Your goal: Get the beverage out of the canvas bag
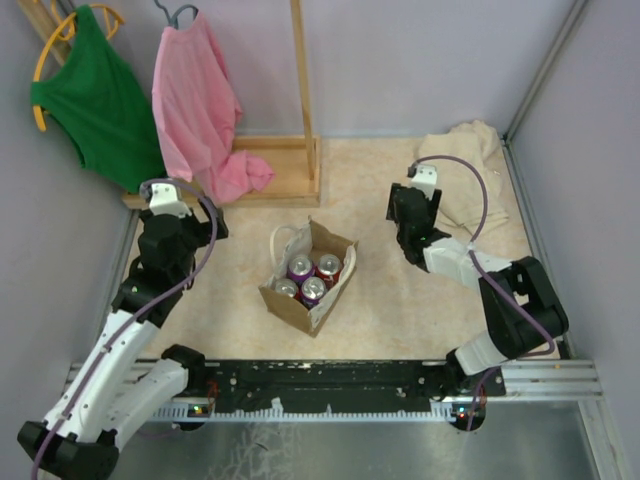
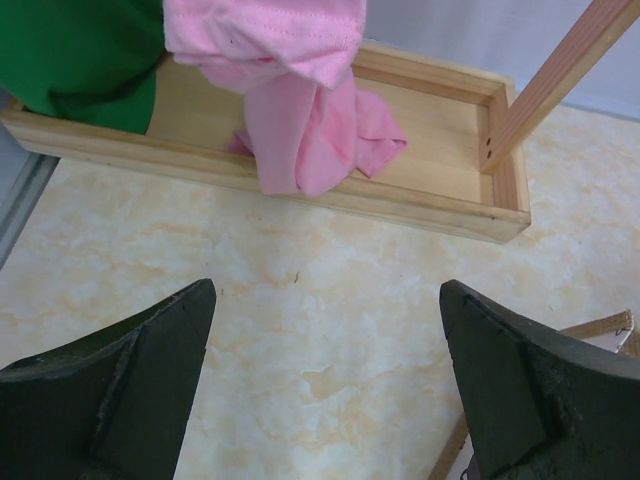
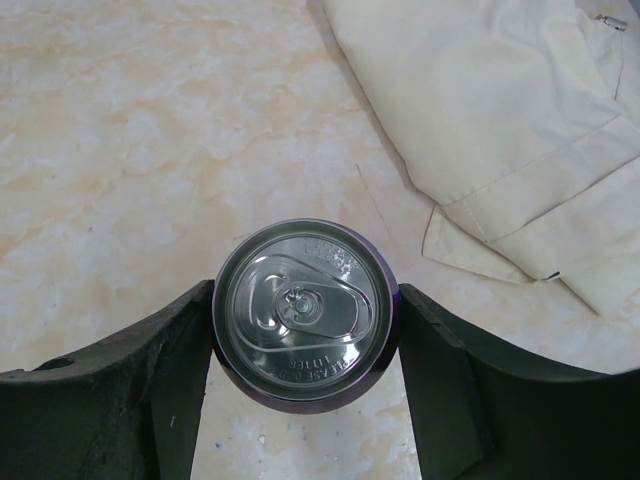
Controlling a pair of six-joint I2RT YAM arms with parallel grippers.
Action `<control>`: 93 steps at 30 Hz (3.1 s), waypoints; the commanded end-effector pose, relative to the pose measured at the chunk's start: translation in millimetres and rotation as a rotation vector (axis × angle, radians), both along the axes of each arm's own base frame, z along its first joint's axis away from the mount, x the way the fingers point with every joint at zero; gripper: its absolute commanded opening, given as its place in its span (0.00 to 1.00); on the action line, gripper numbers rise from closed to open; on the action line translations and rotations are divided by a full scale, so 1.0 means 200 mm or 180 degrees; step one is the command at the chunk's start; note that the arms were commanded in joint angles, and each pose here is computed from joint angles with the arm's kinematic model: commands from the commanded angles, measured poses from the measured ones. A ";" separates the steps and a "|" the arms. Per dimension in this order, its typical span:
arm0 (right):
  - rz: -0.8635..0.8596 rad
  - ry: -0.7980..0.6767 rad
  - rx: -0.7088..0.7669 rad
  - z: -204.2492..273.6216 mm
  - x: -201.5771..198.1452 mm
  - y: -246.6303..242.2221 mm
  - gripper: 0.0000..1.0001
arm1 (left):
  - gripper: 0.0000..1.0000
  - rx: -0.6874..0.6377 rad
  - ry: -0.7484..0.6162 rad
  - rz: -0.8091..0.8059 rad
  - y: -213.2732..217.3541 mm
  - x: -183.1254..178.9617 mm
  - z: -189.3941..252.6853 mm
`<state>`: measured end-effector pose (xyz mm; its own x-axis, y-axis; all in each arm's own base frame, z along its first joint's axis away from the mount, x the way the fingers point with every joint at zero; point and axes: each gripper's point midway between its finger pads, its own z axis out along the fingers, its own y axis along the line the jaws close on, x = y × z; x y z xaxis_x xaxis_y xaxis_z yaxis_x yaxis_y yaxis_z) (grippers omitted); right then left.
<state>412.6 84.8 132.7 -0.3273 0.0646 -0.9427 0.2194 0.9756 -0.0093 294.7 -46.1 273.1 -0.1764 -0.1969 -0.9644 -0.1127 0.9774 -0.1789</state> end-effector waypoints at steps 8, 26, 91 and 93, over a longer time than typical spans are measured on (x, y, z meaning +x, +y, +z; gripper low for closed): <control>-0.0084 -0.0432 0.0281 0.17 0.11 0.01 0.00 | 1.00 -0.0012 0.0127 -0.0076 -0.03 0.00 -0.06; -0.0098 -0.0323 0.0319 0.01 0.10 0.02 0.00 | 1.00 -0.0014 0.0244 -0.0156 -0.06 0.01 -0.13; 0.2583 0.0914 -0.0210 0.39 -0.74 1.17 0.72 | 1.00 -0.0130 0.0267 -0.0305 -0.12 0.03 -0.19; 0.2674 0.1076 -0.0220 0.30 -0.78 1.19 0.70 | 1.00 -0.0120 0.0271 -0.0285 -0.12 0.03 -0.20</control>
